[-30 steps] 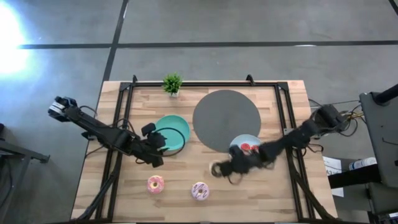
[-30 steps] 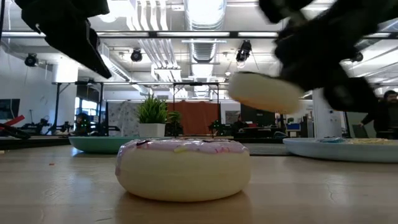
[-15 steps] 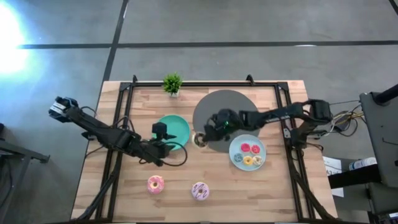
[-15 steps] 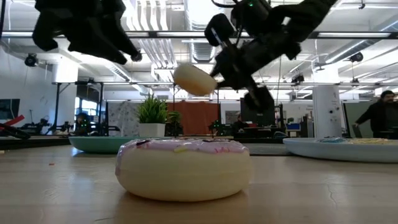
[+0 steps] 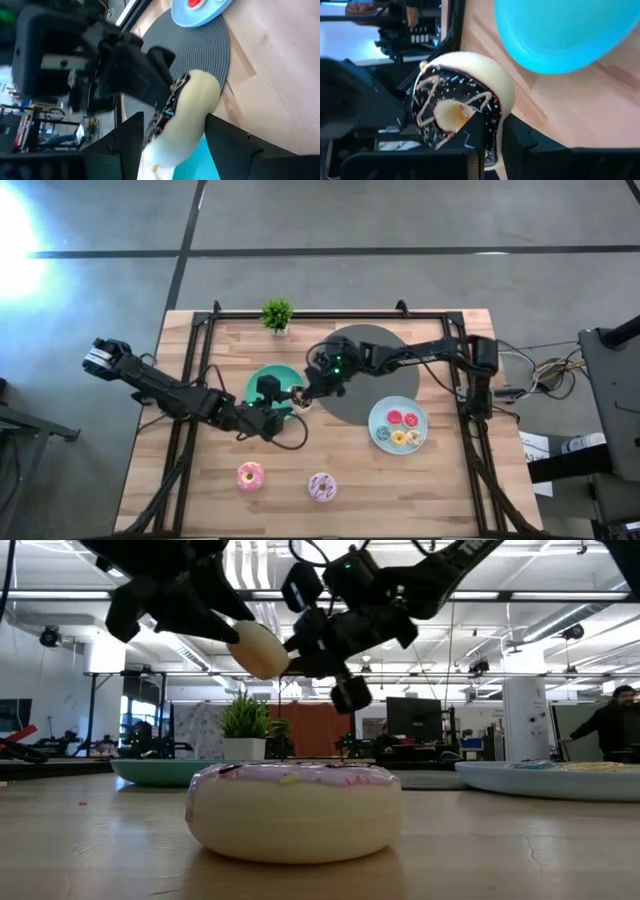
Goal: Pick & Place donuts
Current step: Put the big black donut on the blue plate
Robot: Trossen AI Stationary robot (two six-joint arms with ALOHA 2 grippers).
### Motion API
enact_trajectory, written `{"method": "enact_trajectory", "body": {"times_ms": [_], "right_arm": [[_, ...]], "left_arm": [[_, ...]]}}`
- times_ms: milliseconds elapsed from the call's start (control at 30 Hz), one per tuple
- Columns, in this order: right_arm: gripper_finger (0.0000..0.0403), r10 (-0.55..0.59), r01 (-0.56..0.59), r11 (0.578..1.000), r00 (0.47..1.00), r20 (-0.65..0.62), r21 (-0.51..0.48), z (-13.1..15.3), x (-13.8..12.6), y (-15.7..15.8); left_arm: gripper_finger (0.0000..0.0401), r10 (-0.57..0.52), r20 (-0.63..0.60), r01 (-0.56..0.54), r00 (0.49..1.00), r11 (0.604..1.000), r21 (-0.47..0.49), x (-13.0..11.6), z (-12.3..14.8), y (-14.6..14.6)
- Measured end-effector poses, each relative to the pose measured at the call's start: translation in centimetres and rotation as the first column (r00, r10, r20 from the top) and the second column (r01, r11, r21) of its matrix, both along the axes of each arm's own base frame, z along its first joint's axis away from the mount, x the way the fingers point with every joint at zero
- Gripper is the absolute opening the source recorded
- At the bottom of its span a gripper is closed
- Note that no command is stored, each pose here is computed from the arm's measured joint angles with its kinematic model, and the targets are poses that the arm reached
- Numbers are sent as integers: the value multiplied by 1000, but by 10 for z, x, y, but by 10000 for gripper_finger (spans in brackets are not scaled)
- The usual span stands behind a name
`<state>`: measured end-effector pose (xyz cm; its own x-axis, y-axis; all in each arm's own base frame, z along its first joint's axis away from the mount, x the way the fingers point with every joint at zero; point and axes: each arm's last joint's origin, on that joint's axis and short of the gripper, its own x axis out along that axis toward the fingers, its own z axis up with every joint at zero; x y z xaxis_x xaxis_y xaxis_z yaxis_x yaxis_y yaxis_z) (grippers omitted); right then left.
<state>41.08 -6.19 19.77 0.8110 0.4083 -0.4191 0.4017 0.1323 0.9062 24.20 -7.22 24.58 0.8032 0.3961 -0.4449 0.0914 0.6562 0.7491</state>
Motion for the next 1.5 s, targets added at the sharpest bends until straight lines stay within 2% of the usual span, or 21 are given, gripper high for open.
{"method": "enact_trajectory", "body": {"times_ms": [167,433,533,700,833,900,1133,1233,1367,1500], "right_arm": [[33,58,-59,998,998,17,33,-1,13,-3],[34,73,-75,996,996,42,49,6,15,-8],[34,82,-85,995,995,48,51,7,15,-8],[42,60,-60,998,998,24,14,3,14,-8],[83,7,-7,999,1000,-15,-48,-1,13,-10],[112,-15,14,997,1000,-19,-70,-1,13,-11],[213,-19,12,994,998,-66,-111,-1,7,-15],[246,-39,25,985,996,-80,-171,7,1,-15],[276,-76,50,966,993,-91,-253,25,-10,-15],[290,-100,60,949,988,-114,-311,36,-19,-14]], "left_arm": [[181,-13,-58,15,998,999,40,-3,-3,1],[176,-3,-154,15,988,997,73,-8,-11,4],[154,9,-150,3,989,997,80,-8,-10,5],[81,27,-143,-17,989,997,71,-8,-10,6],[22,37,-155,-28,987,998,56,-9,-12,7],[9,52,-170,-46,984,998,41,-11,-16,9],[23,107,-238,-113,965,993,-14,-25,-45,14],[29,126,-267,-142,955,989,-42,-31,-59,17],[36,140,-331,-195,933,971,-137,-40,-78,27],[50,201,-369,-293,908,932,-213,-45,-91,38]]}}
